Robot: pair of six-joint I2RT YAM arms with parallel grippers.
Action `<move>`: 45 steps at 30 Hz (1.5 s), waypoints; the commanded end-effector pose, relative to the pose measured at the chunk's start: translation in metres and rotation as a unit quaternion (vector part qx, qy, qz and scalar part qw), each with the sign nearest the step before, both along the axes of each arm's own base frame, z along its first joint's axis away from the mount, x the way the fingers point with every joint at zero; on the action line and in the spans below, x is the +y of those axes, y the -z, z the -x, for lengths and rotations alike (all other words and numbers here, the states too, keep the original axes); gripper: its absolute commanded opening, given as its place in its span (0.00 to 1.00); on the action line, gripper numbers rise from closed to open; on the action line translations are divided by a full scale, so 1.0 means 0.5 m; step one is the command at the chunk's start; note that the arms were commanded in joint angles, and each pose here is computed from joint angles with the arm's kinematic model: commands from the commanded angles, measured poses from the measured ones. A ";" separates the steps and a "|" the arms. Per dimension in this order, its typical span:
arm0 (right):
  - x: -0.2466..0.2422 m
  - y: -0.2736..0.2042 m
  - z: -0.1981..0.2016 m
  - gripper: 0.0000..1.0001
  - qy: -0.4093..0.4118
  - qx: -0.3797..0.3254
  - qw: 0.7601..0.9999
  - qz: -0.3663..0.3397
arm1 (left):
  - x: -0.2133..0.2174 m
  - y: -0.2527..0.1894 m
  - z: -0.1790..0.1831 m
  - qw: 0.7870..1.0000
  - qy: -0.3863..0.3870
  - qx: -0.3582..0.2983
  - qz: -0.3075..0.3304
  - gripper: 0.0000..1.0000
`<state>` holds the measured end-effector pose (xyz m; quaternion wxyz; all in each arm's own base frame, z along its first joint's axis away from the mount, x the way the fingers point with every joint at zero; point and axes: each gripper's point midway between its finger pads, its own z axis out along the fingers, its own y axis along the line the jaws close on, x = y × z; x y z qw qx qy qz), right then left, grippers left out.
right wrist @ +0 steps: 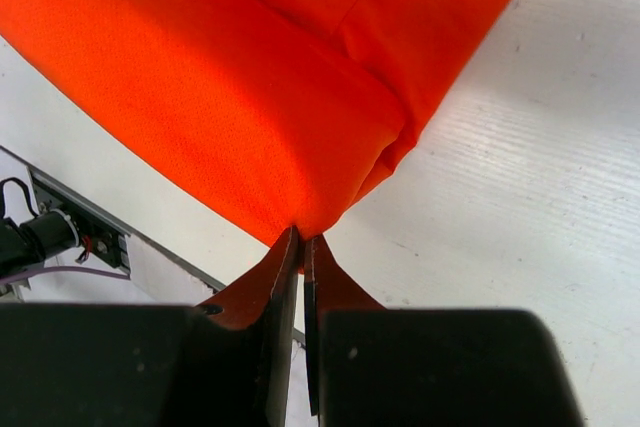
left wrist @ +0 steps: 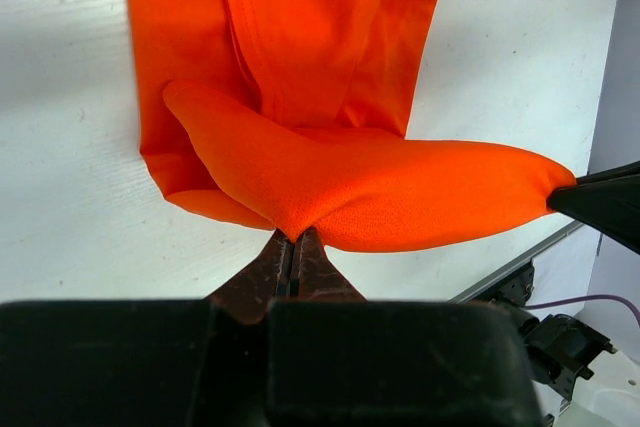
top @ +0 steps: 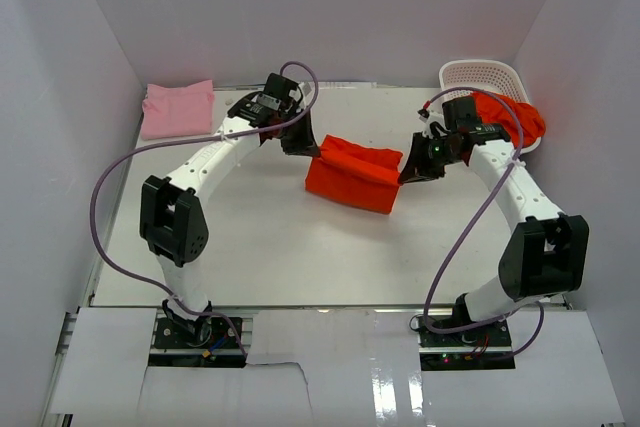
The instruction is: Fold and stack the t-shirts
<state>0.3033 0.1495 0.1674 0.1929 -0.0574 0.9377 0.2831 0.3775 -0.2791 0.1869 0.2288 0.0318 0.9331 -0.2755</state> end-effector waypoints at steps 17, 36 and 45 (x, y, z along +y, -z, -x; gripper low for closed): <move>-0.026 -0.011 -0.133 0.08 0.013 -0.036 0.999 0.007 | -0.018 -0.014 -0.137 0.999 0.001 -0.041 0.010 0.00; -0.035 0.044 -0.255 0.08 0.022 -0.048 0.999 0.000 | -0.031 0.054 -0.244 0.998 -0.017 -0.064 0.006 0.00; -0.018 0.068 -0.318 0.08 0.014 -0.070 0.997 -0.023 | -0.021 0.076 -0.277 0.997 -0.031 -0.075 0.000 0.00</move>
